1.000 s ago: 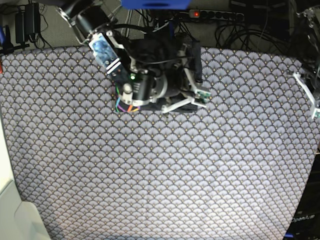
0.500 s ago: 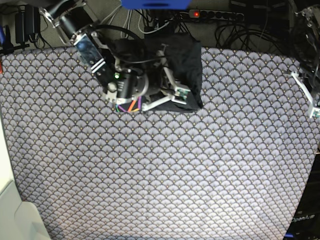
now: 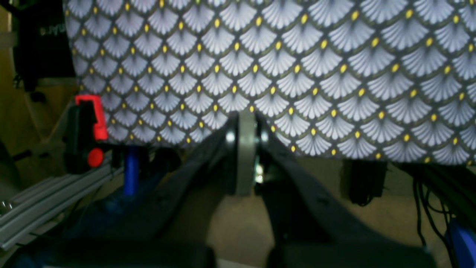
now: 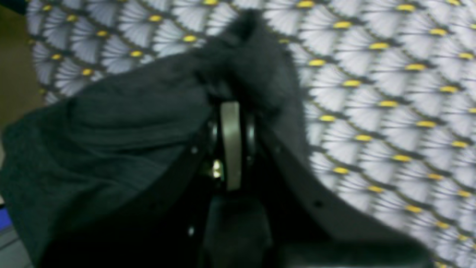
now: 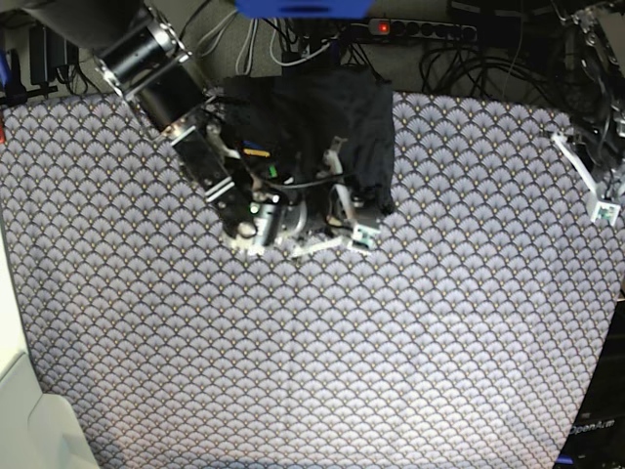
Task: Fold the T-shirt properly
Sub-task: 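Grasp the bundle's other end with the left gripper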
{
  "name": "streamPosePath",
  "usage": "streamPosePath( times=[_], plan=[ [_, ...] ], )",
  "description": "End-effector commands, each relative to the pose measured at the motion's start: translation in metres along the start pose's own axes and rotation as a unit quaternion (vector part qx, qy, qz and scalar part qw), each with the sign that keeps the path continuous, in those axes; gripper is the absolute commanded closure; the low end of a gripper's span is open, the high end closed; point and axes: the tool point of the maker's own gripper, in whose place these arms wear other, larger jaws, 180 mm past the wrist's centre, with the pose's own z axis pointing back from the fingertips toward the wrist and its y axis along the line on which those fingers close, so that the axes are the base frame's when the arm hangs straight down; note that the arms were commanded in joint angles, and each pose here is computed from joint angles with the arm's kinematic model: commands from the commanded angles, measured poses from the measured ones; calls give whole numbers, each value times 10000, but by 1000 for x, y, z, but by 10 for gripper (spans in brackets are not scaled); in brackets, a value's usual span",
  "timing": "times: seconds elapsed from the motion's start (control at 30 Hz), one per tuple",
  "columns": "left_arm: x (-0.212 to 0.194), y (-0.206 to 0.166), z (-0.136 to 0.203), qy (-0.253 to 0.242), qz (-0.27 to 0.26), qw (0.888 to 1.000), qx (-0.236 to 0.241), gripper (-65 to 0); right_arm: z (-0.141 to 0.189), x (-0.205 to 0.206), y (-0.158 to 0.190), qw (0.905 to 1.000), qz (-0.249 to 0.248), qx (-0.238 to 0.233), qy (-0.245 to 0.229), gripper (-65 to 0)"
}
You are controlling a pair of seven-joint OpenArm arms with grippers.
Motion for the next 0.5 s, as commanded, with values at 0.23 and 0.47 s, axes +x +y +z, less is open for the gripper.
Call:
streamPosePath(
  times=[0.23,0.47],
  plan=[
    [13,-31,-6,-189,-558,9978,-309,-3,29,51,52,9934,1020,82,-519,0],
    [33,-106,-14,-551,-930,9875,-1144,-3,59,-14,40,9922,1222,-218,76,0]
  ],
)
